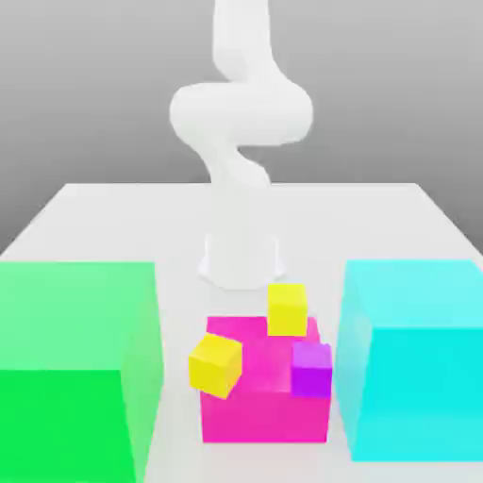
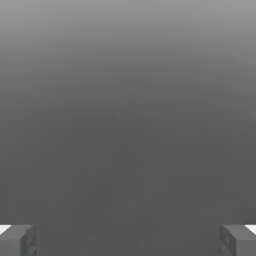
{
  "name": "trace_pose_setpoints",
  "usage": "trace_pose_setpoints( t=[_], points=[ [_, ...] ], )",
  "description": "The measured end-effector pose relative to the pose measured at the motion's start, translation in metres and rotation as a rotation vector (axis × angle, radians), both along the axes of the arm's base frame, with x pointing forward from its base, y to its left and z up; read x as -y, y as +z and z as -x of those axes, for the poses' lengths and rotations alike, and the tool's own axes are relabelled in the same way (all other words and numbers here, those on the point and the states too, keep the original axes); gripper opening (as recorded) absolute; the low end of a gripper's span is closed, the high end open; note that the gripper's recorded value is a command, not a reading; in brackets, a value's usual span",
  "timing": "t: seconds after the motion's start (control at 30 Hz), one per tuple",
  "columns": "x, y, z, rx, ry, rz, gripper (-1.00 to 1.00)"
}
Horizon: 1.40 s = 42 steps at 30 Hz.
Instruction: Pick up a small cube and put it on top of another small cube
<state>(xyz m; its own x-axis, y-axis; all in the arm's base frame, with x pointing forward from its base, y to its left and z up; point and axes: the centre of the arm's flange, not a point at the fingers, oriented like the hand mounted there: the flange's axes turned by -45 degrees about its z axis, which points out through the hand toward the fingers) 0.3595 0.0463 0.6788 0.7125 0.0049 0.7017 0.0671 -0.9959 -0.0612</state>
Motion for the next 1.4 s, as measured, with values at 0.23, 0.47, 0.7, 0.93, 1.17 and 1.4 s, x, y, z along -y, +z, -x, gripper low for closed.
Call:
trace_pose_setpoints(
  t=[0.23, 0.47, 0.7, 0.93, 1.17, 1.4],
  points=[
    [-0.15, -0.167, 0.0, -0.217, 0.132, -0.157, 0.0],
    [-0.22, -0.344, 0.086, -0.479, 0.091, -0.175, 0.0],
    [-0.188, -0.442, 0.105, -0.689, -0.137, -0.075, 0.0],
    [-0.16, -0.505, 0.097, -0.78, -0.291, -0.021, 0.0],
    [-0.161, -0.544, 0.102, -0.785, -0.278, -0.017, -1.0],
    [-0.163, -0.532, 0.101, -0.781, -0.279, -0.017, -1.0]
  ],
)
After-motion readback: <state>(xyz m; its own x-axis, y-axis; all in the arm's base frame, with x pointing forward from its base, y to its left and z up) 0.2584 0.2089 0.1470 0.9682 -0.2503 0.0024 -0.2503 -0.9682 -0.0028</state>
